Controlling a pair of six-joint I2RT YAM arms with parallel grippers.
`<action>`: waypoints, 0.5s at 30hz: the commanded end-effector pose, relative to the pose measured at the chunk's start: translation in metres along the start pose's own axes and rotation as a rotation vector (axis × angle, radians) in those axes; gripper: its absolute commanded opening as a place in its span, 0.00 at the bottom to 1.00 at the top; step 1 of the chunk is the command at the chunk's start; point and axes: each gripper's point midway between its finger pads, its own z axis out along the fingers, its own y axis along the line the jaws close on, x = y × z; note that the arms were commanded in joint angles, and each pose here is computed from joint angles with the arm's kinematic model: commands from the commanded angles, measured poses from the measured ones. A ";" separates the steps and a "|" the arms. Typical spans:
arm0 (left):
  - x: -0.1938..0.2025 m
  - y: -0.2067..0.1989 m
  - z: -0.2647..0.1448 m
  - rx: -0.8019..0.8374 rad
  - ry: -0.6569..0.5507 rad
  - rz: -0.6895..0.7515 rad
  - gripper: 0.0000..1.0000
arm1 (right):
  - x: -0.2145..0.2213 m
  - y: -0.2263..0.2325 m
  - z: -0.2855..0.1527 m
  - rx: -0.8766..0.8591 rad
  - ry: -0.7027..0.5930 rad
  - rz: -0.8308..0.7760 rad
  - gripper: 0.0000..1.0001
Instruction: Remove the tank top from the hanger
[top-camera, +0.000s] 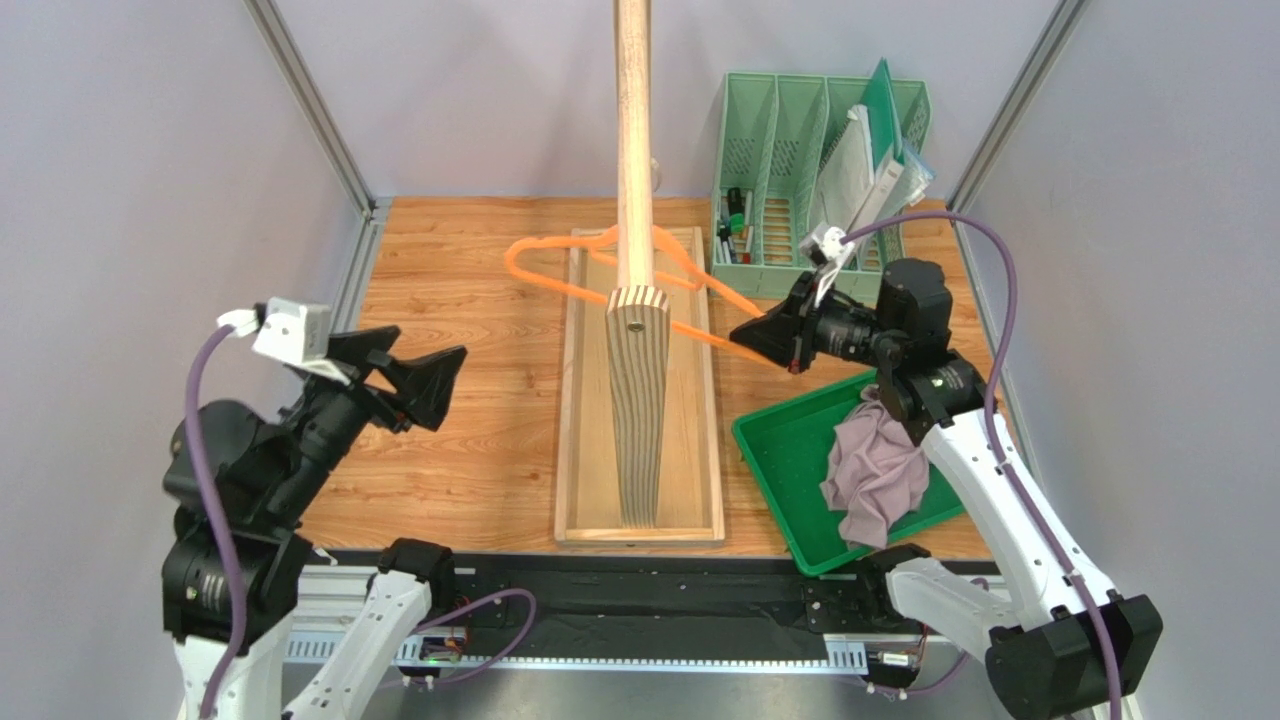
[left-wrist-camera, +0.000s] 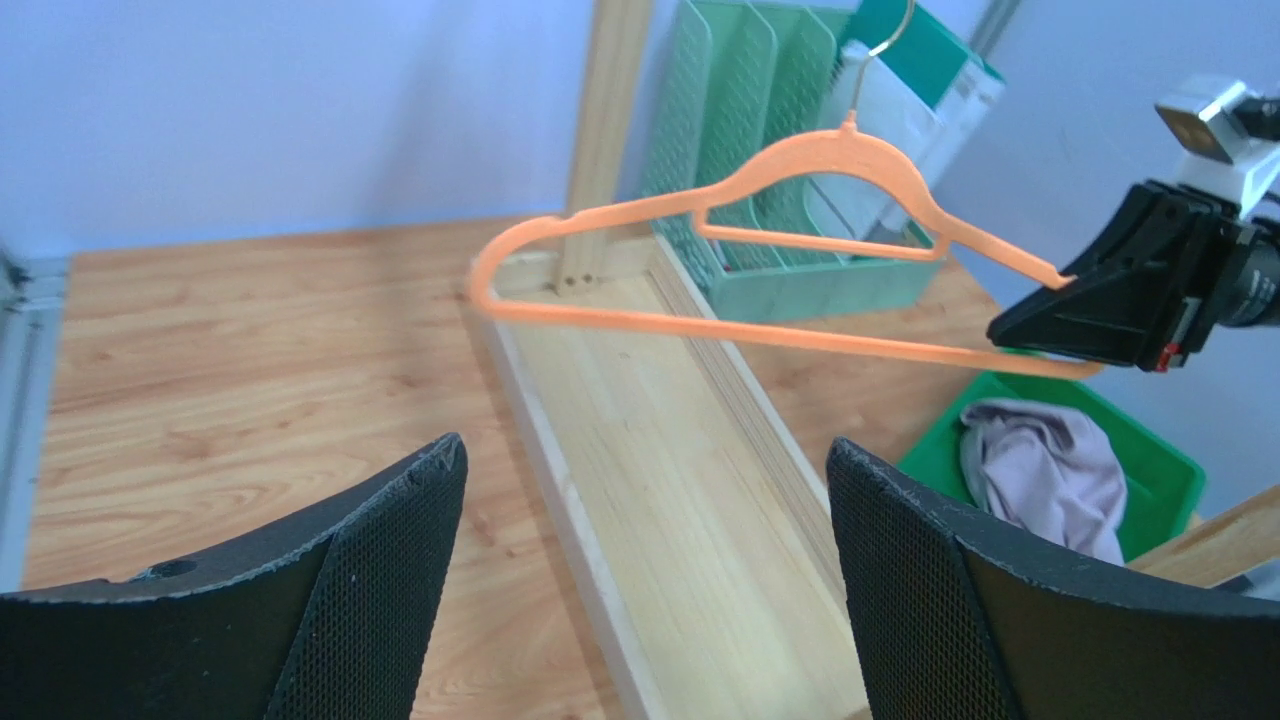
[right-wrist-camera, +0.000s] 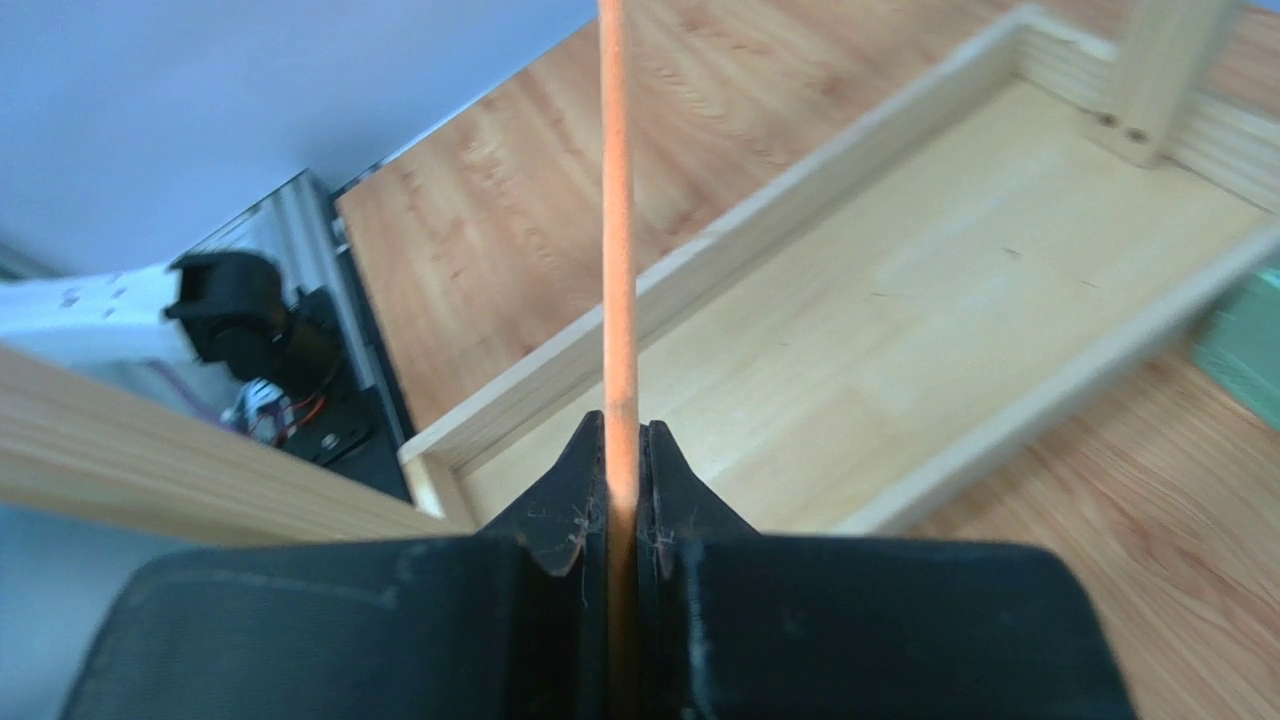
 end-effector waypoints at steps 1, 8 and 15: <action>-0.015 0.022 -0.016 -0.159 -0.073 -0.022 0.92 | -0.043 -0.032 -0.022 0.178 -0.103 0.014 0.00; -0.004 0.007 -0.012 -0.069 -0.030 -0.063 0.92 | -0.102 -0.034 -0.040 0.244 -0.263 -0.036 0.00; 0.035 -0.022 0.001 0.122 0.058 -0.175 0.91 | -0.151 -0.012 -0.044 0.177 -0.270 -0.133 0.00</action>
